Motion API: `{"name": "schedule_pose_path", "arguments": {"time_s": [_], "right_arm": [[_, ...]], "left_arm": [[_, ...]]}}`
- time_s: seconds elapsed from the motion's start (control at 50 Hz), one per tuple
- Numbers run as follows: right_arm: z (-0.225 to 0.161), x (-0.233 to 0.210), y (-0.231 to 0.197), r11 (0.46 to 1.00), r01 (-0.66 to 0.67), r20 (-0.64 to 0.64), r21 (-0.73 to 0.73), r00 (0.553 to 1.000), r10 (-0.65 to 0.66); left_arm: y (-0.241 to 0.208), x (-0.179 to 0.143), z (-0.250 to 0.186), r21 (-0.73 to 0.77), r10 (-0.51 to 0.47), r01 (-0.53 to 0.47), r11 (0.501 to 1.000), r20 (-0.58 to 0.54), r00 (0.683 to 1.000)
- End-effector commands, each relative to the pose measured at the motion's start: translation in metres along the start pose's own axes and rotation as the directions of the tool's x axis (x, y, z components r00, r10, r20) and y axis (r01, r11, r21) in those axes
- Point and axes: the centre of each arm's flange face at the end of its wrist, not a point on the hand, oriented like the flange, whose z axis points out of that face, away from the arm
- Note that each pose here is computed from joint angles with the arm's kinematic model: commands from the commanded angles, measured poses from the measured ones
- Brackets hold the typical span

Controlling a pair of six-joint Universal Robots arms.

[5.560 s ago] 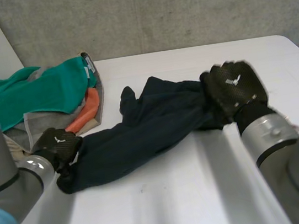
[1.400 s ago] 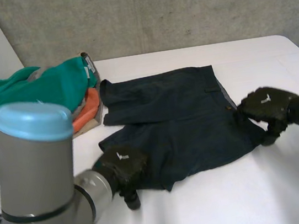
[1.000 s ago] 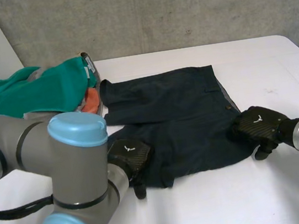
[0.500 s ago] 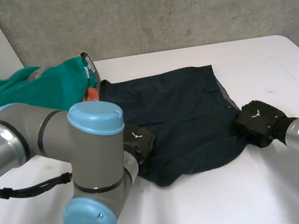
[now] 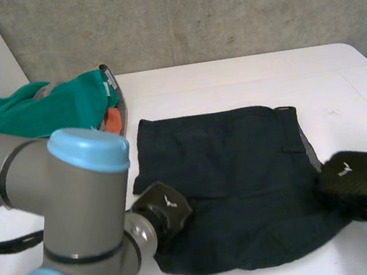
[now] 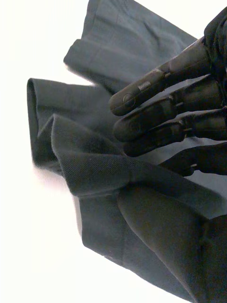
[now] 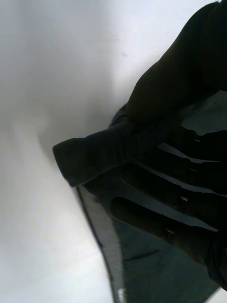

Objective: Fold the laundry.

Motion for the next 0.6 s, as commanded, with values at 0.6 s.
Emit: {"name": "schedule_pose_path", "arguments": {"time_s": [0.6], "right_arm": [[0.202,0.107,-0.083,0.896,0.004,-0.62,0.445,0.723,0.304]], "left_arm": [[-0.047,-0.142,0.141,0.295,-0.372,0.27,0.917,0.38,0.847]]}}
